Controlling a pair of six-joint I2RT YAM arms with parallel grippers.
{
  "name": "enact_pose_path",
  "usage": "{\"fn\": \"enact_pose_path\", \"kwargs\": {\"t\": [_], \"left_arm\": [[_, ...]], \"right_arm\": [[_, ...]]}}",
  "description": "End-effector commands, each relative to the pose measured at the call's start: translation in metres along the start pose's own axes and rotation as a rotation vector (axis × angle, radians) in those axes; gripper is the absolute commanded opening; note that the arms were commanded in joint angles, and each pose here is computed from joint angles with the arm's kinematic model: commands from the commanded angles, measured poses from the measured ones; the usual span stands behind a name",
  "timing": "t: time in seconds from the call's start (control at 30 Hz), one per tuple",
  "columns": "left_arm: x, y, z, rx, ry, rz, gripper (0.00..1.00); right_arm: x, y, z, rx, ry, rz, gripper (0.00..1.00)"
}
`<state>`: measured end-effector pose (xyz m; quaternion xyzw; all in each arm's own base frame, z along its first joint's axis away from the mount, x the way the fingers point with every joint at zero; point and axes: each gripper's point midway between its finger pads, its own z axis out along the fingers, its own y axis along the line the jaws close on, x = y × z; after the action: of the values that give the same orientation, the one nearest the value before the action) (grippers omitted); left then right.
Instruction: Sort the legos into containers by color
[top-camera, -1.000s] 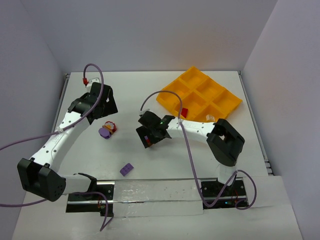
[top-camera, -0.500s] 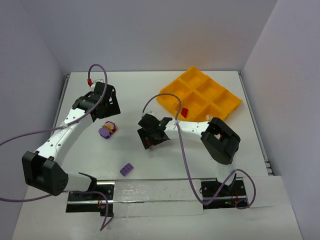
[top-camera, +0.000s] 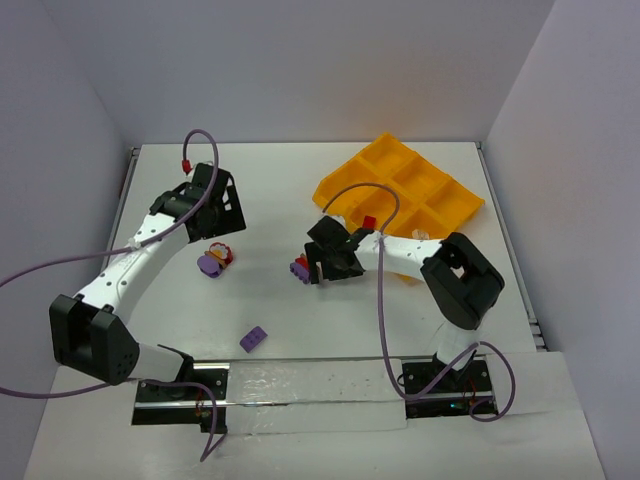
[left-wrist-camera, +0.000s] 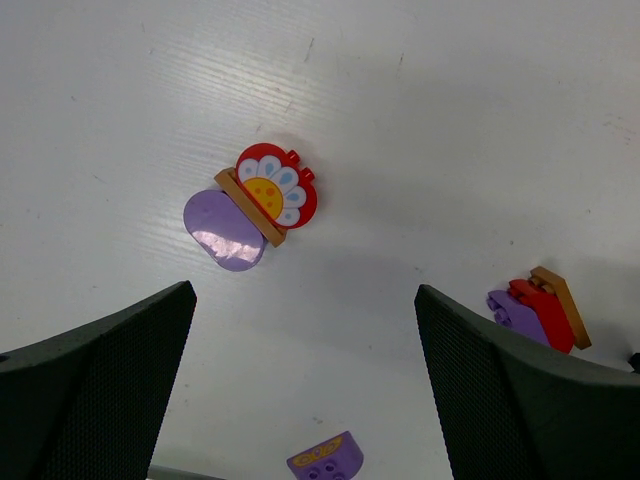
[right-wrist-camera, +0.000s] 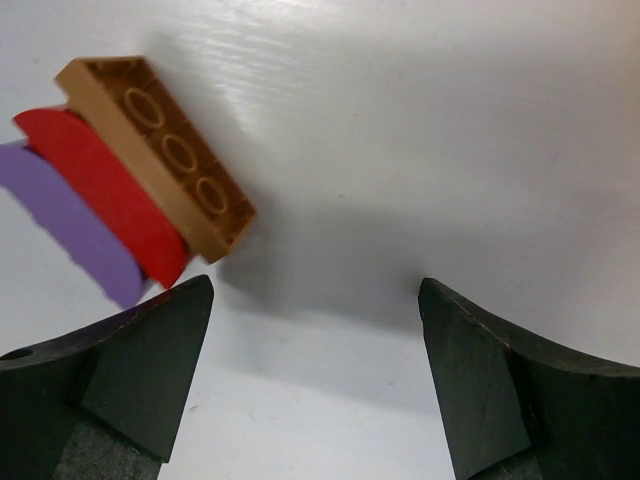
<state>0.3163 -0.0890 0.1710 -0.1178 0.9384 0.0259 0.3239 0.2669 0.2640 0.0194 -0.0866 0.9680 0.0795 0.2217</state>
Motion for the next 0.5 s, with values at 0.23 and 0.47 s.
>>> {"fn": "enact_pose_path", "kwargs": {"t": [0.23,0.47], "left_arm": [[0.004,-0.061,-0.009,0.304,0.074,-0.052,0.99],[0.013,-0.077,-0.014,0.413,0.09,-0.142,0.99]], "right_arm": [[-0.039,0.044,-0.04,-0.199,-0.096,-0.055,0.86],[-0.055,0.034,-0.024,-0.041,-0.06,-0.219,0.96]]}}
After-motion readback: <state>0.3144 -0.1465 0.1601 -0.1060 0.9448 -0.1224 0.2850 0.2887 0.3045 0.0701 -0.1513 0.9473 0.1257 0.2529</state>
